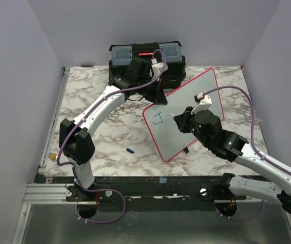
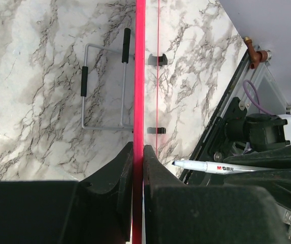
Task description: Write a sentence on the whiteboard
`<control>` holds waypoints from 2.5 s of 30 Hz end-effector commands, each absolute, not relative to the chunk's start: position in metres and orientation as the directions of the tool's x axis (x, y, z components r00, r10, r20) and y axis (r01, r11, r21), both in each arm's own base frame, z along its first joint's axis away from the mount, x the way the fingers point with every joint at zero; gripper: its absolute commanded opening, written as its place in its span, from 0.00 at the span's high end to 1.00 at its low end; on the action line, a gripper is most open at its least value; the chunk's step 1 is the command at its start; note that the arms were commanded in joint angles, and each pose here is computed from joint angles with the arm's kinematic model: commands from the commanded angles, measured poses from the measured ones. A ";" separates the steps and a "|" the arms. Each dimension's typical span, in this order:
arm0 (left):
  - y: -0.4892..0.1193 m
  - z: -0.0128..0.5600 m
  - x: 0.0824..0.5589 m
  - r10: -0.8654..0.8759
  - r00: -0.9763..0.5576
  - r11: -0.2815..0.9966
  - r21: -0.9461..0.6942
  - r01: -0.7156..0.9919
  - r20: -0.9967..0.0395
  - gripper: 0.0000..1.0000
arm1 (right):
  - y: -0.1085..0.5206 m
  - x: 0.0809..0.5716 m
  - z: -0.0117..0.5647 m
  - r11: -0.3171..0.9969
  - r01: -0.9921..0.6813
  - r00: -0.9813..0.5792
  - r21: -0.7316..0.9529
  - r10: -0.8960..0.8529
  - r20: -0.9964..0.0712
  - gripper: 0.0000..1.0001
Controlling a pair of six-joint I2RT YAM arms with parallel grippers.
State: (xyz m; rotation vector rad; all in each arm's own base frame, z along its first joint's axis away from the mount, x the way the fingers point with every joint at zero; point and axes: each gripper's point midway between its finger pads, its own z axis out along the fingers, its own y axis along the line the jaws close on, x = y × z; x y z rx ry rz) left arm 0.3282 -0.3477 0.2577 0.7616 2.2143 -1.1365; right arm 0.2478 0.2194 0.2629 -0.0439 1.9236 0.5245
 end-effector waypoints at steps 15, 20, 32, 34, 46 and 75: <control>-0.347 0.251 0.315 0.288 -0.700 0.492 -0.526 0.694 -0.653 1.00 | 0.225 0.256 0.267 0.905 -0.265 -0.388 0.334 0.217 -0.896 0.99; -0.347 0.252 0.314 0.287 -0.701 0.492 -0.528 0.693 -0.653 1.00 | 0.224 0.258 0.270 0.904 -0.258 -0.379 0.341 0.230 -0.896 0.99; -0.346 0.256 0.312 0.285 -0.697 0.490 -0.525 0.696 -0.658 1.00 | 0.228 0.265 0.270 0.908 -0.242 -0.370 0.342 0.240 -0.898 0.99; -0.346 0.256 0.312 0.285 -0.699 0.490 -0.527 0.694 -0.656 1.00 | 0.232 0.266 0.268 0.908 -0.248 -0.375 0.336 0.230 -0.898 0.99; -0.346 0.257 0.312 0.288 -0.697 0.488 -0.525 0.697 -0.657 1.00 | 0.248 0.263 0.253 0.893 -0.305 -0.423 0.330 0.184 -0.887 0.99; -0.349 0.263 0.317 0.278 -0.691 0.487 -0.522 0.700 -0.667 1.00 | 0.225 0.251 0.226 0.920 -0.237 -0.467 0.311 0.173 -0.867 0.99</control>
